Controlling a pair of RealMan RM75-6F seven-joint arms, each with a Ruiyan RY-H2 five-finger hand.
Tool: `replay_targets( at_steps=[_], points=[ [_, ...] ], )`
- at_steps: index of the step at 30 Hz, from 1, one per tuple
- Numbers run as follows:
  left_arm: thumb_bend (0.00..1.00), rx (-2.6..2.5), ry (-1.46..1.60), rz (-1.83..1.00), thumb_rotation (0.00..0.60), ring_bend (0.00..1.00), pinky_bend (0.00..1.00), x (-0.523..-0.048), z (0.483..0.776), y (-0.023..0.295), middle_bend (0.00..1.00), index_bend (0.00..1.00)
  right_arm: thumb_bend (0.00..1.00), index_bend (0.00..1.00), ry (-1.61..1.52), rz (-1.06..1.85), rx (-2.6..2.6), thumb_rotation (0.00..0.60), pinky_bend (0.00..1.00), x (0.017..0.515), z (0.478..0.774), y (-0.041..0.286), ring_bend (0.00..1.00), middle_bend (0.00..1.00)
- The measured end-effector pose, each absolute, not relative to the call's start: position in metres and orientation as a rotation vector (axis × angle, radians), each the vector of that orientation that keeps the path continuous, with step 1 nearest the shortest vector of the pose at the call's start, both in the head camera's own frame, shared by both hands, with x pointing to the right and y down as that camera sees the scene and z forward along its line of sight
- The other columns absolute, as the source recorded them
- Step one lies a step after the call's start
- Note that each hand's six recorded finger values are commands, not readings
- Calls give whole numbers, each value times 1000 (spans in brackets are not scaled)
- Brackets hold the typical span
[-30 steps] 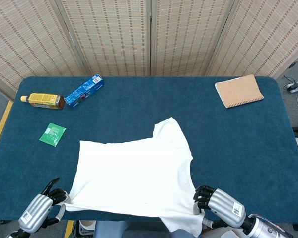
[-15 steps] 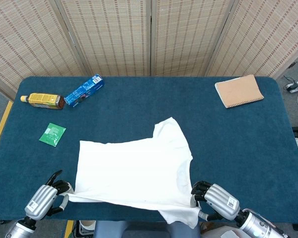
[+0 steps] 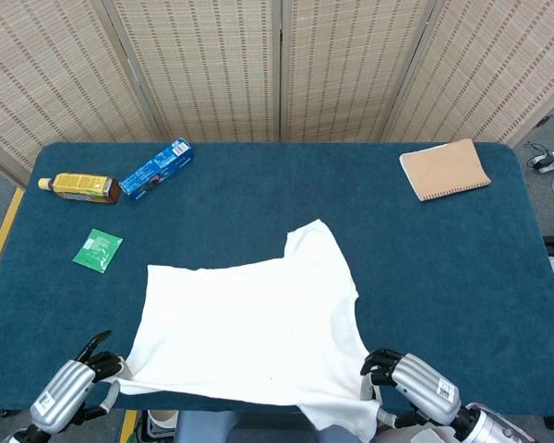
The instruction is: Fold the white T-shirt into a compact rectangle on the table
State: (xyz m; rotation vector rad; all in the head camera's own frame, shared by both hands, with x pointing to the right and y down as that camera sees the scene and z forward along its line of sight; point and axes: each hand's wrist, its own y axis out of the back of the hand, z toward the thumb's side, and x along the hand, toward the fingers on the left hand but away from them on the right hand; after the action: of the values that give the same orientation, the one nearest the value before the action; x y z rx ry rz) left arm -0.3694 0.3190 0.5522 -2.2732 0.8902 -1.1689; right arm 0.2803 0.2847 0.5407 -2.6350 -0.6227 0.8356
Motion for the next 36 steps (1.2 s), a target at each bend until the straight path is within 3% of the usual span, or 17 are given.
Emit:
replay_targets(
  at_steps=[11, 36],
  points=[
    [589, -2262, 901, -1196, 600, 354, 0, -374, 551, 321, 476, 718, 595, 818, -665, 860, -2586, 600, 236, 287, 538, 284, 318, 579],
    [589, -2166, 743, -1339, 600, 349, 0, -362, 641, 245, 476, 717, 579, 818, -783, 991, -2398, 600, 238, 270, 604, 245, 324, 575]
  ],
)
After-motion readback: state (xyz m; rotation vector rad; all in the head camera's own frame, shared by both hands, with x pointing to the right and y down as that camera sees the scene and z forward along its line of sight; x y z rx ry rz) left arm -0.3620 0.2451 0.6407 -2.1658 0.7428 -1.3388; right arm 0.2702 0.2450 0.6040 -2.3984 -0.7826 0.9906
